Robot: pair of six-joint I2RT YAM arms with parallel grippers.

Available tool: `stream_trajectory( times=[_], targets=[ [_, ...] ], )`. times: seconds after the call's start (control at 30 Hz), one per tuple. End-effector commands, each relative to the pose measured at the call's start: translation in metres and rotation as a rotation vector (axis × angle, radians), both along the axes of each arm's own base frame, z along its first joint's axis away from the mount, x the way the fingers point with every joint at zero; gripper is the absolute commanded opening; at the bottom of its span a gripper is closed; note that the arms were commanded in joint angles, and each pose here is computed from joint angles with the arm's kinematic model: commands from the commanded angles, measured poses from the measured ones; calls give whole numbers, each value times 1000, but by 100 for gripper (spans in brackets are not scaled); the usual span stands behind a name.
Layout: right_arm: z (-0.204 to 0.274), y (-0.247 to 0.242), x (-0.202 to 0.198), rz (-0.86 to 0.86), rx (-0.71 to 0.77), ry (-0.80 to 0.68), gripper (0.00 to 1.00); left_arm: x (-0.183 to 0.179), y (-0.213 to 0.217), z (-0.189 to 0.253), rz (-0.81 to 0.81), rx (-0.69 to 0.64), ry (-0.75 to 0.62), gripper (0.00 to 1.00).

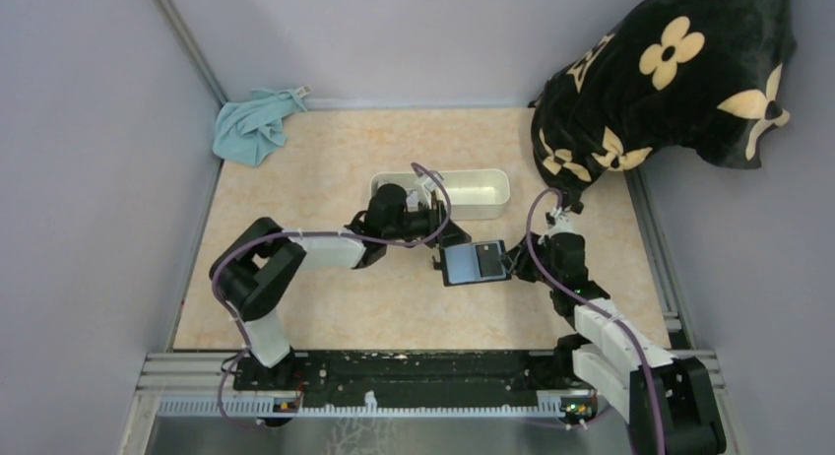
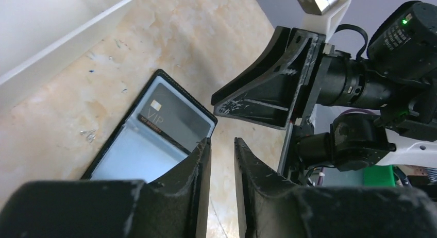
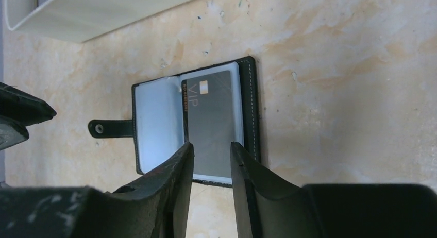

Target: Take the credit cards out of the card holder

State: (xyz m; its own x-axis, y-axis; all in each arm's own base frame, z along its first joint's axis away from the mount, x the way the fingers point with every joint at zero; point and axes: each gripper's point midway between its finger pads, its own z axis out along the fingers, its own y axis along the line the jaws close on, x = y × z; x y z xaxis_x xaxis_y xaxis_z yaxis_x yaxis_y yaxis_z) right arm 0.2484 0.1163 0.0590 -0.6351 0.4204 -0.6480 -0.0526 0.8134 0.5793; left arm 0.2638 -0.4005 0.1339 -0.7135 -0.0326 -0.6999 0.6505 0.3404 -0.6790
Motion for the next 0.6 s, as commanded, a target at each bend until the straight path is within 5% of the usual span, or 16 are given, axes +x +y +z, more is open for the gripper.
stream_trajectory(
  times=[0.0,0.2,0.57],
  targets=[
    [17,2,19,-10,20,-63,32,1,-21,15,-5,-125,-15,30],
    [9,0,20,-19,8,-50,0,-3,-28,-25,4,-78,90,27],
    [-14,6,13,6,33,-7,0,-15,-22,-107,50,140,257,24]
  ],
)
